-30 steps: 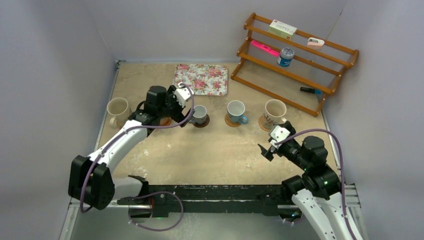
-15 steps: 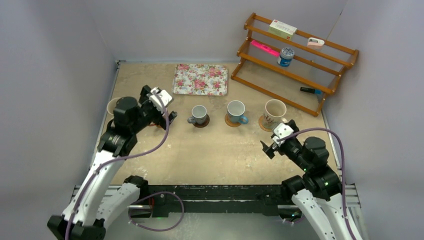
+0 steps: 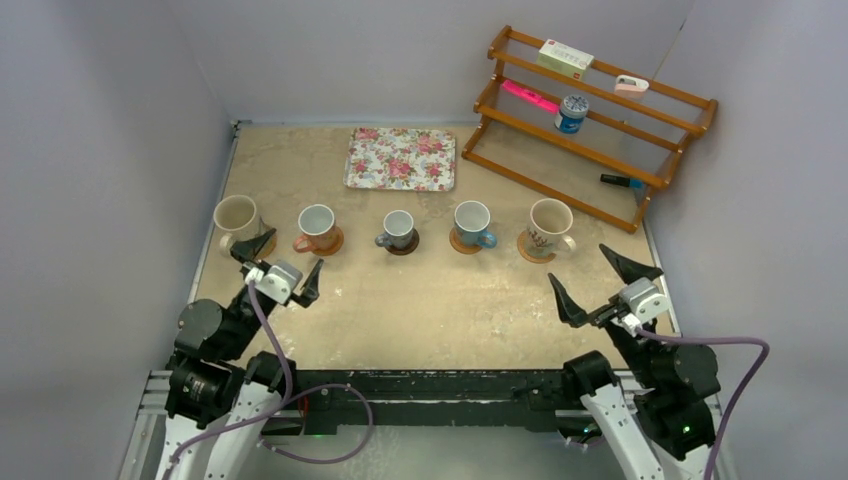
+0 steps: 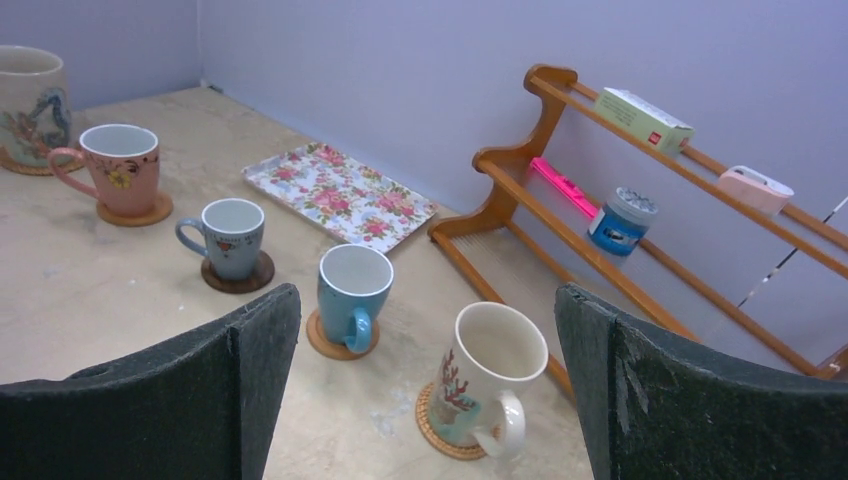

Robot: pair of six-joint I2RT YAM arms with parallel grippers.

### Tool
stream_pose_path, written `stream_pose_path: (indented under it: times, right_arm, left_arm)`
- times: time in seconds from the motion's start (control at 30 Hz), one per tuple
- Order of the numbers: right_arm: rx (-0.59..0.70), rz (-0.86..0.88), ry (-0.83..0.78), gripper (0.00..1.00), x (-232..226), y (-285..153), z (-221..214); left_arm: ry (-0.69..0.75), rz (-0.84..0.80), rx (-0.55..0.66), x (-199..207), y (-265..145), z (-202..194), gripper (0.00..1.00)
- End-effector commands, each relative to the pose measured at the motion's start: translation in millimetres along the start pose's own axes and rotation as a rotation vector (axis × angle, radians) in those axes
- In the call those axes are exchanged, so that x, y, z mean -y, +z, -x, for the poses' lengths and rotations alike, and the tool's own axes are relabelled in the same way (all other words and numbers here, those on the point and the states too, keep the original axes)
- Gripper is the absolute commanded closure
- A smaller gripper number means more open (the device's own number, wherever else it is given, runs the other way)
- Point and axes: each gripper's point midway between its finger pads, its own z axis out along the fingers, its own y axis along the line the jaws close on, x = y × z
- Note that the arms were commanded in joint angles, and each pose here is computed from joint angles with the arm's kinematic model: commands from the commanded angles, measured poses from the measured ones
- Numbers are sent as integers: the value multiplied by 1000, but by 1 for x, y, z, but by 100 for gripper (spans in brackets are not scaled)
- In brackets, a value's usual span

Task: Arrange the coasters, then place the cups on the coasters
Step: Reset both arms

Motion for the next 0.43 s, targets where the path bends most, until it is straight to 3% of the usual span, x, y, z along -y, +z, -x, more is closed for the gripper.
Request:
stream_pose_path:
  times: [0.0, 0.4]
  right_arm:
    - [35, 15, 82, 1, -6, 1, 6]
    - [8, -40, 101, 1, 2, 4, -5]
  left_arm:
    - [-2, 11, 13, 1, -4, -3, 0]
    - [20, -144, -17, 28, -4, -13, 0]
